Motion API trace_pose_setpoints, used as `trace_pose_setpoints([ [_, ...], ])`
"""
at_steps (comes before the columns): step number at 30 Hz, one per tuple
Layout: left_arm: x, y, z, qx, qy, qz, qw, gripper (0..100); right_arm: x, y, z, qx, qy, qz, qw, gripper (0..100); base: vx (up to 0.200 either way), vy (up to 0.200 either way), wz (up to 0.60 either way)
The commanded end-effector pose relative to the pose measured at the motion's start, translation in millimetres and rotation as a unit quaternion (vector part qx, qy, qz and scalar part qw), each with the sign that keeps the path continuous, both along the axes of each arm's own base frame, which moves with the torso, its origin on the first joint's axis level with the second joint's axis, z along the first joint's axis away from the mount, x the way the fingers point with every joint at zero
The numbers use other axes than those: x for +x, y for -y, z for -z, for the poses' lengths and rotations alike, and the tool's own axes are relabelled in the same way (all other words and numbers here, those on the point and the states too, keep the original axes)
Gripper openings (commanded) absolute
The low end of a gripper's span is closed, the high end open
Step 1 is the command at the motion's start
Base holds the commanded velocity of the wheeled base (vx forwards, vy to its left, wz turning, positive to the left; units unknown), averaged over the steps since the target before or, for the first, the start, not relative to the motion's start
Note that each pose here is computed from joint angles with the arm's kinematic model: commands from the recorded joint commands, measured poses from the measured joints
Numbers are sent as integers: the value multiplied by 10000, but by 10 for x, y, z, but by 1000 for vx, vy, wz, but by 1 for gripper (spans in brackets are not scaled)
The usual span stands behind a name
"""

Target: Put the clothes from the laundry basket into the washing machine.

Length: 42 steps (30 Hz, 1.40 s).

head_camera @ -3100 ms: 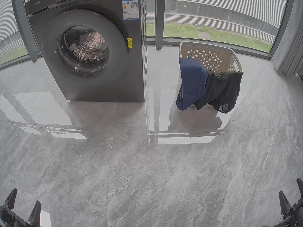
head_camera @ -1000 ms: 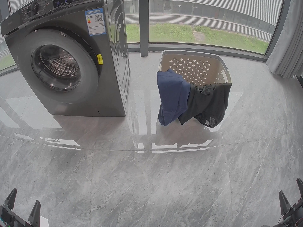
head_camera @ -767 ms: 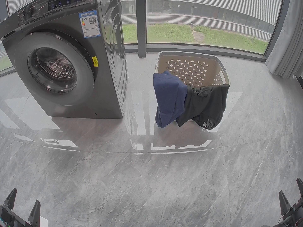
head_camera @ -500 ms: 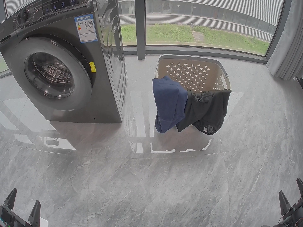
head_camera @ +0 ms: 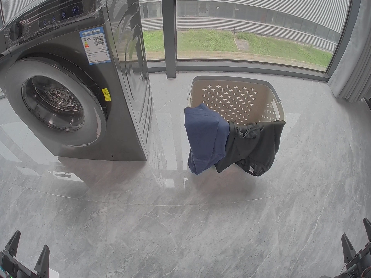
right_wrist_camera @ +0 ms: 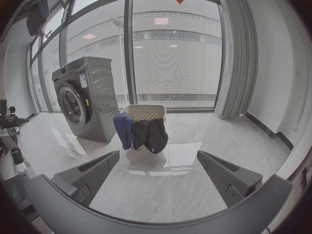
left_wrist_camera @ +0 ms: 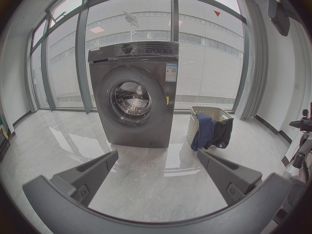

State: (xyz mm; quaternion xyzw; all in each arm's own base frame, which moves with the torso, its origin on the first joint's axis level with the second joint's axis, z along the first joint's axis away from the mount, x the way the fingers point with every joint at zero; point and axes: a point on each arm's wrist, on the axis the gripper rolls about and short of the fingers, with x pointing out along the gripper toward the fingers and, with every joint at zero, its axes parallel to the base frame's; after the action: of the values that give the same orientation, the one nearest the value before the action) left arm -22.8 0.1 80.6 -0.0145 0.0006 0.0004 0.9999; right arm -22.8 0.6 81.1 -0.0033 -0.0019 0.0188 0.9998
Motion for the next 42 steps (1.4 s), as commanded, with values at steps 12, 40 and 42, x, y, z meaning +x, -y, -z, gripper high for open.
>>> trace_pose_setpoints([
  [12, 4, 0, 47, -1, -32, 4, 10000, 100, 9, 0, 49, -6, -56, -3, 10000, 100, 0, -133, 0],
  [40, 4, 0, 47, -1, -32, 12, 10000, 100, 9, 0, 49, -6, -56, 4, 10000, 100, 171, 0, 0],
  [42, 4, 0, 47, 7, -32, 12, 10000, 100, 10, 0, 48, -6, -64, -3, 10000, 100, 0, 0, 0],
])
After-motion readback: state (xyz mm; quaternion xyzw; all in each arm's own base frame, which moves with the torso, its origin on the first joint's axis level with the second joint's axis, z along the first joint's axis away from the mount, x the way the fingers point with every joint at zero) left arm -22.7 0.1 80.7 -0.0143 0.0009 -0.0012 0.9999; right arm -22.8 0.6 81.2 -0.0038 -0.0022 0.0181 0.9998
